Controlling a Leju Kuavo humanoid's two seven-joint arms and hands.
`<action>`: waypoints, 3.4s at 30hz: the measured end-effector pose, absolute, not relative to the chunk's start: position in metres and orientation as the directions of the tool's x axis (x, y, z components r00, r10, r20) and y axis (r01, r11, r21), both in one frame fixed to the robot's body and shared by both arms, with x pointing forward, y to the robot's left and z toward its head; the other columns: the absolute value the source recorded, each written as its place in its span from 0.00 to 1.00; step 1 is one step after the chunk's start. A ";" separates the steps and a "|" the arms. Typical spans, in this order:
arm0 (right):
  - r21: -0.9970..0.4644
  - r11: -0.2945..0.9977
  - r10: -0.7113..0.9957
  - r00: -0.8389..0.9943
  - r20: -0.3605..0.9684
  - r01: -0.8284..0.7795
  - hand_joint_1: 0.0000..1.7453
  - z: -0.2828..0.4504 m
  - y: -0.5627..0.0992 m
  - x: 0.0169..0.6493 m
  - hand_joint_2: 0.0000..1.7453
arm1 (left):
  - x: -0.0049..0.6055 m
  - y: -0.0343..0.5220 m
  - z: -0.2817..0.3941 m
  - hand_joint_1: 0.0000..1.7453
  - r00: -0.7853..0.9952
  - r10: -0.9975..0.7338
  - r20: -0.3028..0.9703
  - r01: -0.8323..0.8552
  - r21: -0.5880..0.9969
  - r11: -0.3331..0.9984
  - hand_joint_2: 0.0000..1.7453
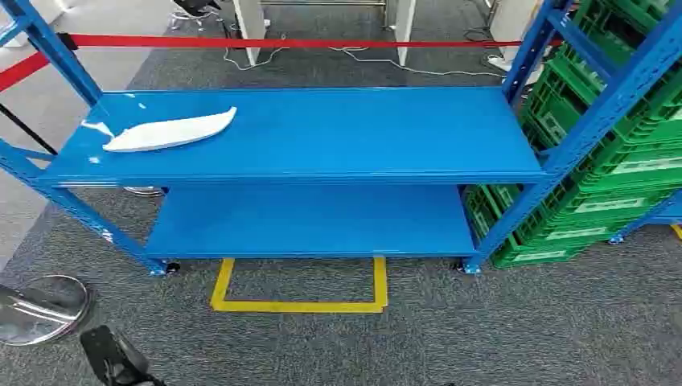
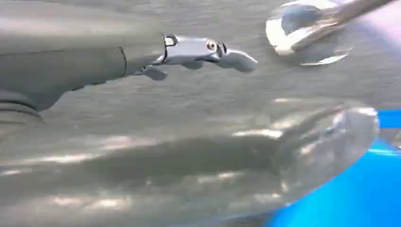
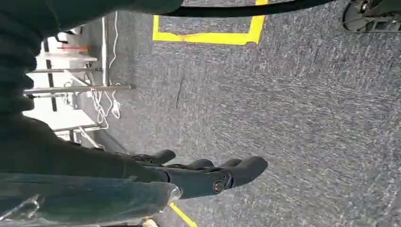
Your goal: Take the parts from the cabinet and place them on the table.
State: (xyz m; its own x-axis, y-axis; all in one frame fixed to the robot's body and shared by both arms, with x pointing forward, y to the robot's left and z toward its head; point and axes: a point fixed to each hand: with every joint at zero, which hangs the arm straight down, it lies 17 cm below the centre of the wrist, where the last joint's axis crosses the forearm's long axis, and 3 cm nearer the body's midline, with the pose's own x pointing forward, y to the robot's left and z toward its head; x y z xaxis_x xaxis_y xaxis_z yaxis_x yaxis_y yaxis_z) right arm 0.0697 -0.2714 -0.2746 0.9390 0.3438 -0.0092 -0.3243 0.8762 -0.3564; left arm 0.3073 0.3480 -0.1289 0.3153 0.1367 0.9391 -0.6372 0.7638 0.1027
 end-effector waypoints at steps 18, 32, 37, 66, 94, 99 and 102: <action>-0.324 0.889 0.357 0.933 0.049 -0.324 0.00 -0.276 -0.264 0.076 1.00 | 0.381 0.257 0.122 0.00 -0.362 -0.077 0.929 -0.367 -0.066 0.928 0.00; -0.252 0.902 0.426 0.825 0.371 -0.352 0.00 -0.265 -0.228 0.125 1.00 | 0.329 0.144 0.286 0.00 -0.729 -0.006 0.685 -0.091 -0.088 0.992 0.00; -0.149 0.926 0.374 0.795 0.478 -0.346 0.00 -0.259 -0.204 0.131 1.00 | 0.311 0.109 0.304 0.00 -0.746 0.141 0.651 0.067 -0.137 0.988 0.00; -0.116 0.936 0.341 0.773 0.535 -0.333 0.00 -0.254 -0.197 0.131 1.00 | 0.310 0.106 0.297 0.00 -0.716 0.210 0.666 0.139 -0.159 0.978 0.00; -0.122 0.947 0.323 0.865 0.385 -0.299 0.00 -0.267 -0.211 0.115 1.00 | 0.316 0.117 0.295 0.00 -0.711 0.203 0.673 0.108 -0.181 0.978 0.00; -0.095 0.958 0.287 0.895 0.342 -0.271 0.00 -0.269 -0.212 0.108 1.00 | 0.316 0.117 0.293 0.00 -0.706 0.209 0.676 0.113 -0.184 0.976 0.00; -0.115 0.951 0.308 0.893 0.329 -0.286 0.00 -0.270 -0.215 0.108 0.00 | 0.316 0.116 0.293 0.00 -0.701 0.230 0.675 0.129 -0.198 0.972 0.00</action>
